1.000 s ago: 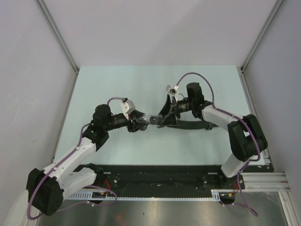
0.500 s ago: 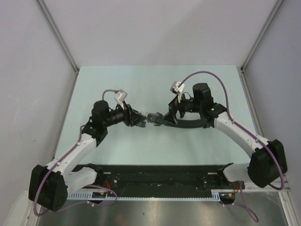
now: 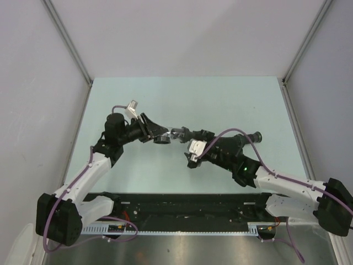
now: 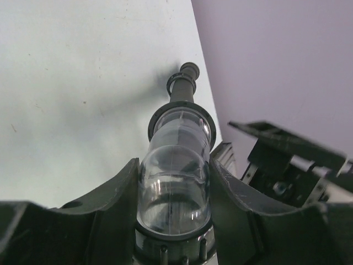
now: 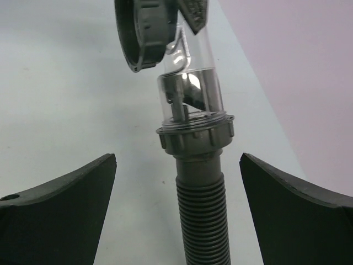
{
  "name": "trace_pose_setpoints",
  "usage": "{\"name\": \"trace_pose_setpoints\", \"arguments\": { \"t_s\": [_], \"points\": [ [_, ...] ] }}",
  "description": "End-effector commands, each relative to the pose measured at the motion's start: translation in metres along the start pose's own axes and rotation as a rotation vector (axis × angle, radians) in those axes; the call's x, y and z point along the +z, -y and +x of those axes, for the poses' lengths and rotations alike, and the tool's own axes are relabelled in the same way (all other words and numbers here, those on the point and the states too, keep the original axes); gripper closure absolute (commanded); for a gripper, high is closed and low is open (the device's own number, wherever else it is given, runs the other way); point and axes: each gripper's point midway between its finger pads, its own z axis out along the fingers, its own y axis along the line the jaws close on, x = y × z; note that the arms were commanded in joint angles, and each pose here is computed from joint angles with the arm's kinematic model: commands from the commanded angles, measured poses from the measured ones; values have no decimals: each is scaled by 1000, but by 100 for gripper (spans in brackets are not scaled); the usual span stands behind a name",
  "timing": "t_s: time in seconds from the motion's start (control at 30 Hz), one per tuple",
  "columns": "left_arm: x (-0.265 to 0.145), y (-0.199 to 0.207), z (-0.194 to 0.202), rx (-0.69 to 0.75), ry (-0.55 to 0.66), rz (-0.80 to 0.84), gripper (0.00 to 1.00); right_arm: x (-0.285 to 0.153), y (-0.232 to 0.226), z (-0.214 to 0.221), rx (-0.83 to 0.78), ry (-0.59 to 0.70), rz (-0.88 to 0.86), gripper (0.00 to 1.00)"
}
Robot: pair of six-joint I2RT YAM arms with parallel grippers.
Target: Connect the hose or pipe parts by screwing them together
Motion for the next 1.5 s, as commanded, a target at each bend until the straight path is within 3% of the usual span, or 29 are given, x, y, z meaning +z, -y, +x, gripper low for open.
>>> {"name": "trace_pose_setpoints", "arguments": {
  "t_s": [0.0,0.2,0.4,0.57,0.6,0.73,0.8,0.93,1.17,1.47],
  "points": [
    [-5,30,-18,-160,14,59,100,-3,23,-16,-166,15,208,0],
    [-8,42,-14,-280,-27,91,100,15,14,-6,-241,-8,236,0],
    [-12,51,-5,-374,-102,121,100,31,16,4,-342,-32,276,8],
    [-12,51,-1,-376,-124,127,100,35,16,-4,-360,9,282,32],
    [-13,51,1,-369,-138,133,100,35,16,-6,-359,18,276,45],
    [-8,47,2,-214,-158,157,100,41,7,-12,-287,58,157,65],
    [-5,45,2,-145,-162,167,100,43,-6,-22,-181,89,6,74],
    [5,26,8,-21,-188,162,100,38,-5,-30,25,125,-204,76],
    [17,5,5,154,-165,144,100,27,-18,-13,283,53,-531,80],
    [16,13,0,560,-86,212,100,32,-18,-4,551,46,-712,83]
  ]
}}
